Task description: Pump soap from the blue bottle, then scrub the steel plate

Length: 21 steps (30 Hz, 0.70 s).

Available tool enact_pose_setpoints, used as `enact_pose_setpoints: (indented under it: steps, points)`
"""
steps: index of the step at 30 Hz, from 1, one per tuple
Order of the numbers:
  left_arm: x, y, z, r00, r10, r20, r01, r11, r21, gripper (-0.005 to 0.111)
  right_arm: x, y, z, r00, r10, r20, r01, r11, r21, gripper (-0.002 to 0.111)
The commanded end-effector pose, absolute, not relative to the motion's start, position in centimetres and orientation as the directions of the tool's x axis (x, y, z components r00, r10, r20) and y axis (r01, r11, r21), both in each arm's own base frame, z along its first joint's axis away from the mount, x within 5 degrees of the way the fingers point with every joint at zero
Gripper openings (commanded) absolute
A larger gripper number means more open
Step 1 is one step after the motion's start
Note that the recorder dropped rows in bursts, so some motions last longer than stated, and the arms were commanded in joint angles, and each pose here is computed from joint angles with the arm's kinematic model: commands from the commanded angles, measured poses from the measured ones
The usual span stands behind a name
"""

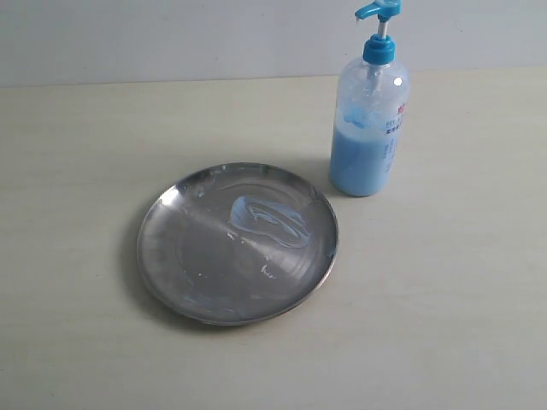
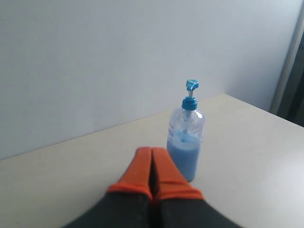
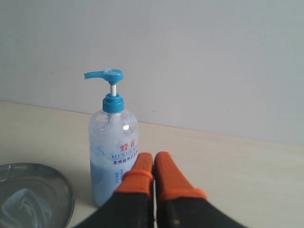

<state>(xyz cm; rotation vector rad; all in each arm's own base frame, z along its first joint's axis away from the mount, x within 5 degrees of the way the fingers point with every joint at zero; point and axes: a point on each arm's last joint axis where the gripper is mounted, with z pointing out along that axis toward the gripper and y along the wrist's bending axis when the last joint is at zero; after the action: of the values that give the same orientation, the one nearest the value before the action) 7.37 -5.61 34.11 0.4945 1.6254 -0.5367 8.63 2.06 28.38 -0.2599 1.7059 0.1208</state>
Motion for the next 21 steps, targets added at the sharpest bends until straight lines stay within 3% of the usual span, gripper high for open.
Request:
enact_pose_setpoints:
  steps: [1, 12, 21]
  points:
    - [7.4, -5.5, 34.0, -0.108, 0.012, -0.994, 0.597, 0.801, -0.055, 0.0, 8.6, 2.0, 28.4, -0.118, -0.104, -0.988, -0.237, 0.969, -0.073, 0.004]
    - [6.4, -4.7, 33.0, -0.058, 0.008, -0.998, 0.581, 0.814, -0.027, 0.0, 8.6, 2.0, 28.4, -0.118, -0.104, -0.988, -0.237, 0.969, -0.073, 0.004]
    - [5.7, -2.2, 27.7, -0.02, -0.144, -0.989, 0.344, 0.928, -0.142, 0.0, 8.6, 2.0, 28.4, -0.118, -0.104, -0.988, -0.237, 0.969, -0.073, 0.004]
